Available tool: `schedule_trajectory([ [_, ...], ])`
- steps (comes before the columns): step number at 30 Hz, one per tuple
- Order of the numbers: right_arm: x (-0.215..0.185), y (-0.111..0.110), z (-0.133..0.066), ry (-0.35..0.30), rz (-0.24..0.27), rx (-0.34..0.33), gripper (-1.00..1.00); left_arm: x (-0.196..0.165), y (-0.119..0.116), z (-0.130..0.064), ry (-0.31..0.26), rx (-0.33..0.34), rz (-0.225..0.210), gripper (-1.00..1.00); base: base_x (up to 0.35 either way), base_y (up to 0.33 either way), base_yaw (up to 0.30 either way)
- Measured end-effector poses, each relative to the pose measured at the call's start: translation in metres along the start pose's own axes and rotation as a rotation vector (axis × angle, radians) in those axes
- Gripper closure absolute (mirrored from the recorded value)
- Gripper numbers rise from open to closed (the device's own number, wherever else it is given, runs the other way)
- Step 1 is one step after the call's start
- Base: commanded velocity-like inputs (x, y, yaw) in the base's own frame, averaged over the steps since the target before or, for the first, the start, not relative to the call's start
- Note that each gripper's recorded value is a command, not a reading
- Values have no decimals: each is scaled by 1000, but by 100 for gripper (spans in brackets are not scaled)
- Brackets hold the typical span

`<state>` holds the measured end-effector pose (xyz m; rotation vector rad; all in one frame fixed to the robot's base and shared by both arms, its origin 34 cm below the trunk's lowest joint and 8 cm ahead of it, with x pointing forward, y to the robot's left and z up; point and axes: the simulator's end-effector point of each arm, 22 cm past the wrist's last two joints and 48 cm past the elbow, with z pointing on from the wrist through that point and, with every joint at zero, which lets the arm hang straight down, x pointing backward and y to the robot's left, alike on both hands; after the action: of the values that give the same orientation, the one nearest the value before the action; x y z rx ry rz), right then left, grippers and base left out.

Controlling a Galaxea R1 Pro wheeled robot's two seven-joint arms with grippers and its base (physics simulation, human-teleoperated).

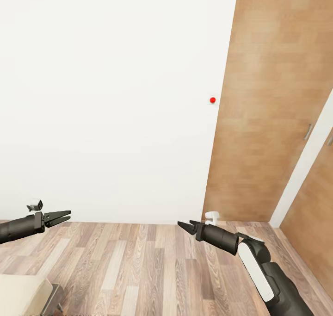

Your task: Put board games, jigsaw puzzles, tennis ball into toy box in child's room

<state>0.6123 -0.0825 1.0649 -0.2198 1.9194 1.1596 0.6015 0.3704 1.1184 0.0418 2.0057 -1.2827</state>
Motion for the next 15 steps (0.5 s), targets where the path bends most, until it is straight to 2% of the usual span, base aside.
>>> schedule_trajectory([
  [15,0,0,0,0,0,0,-100,0,0,0,0,0,0,-100,179,0,292],
])
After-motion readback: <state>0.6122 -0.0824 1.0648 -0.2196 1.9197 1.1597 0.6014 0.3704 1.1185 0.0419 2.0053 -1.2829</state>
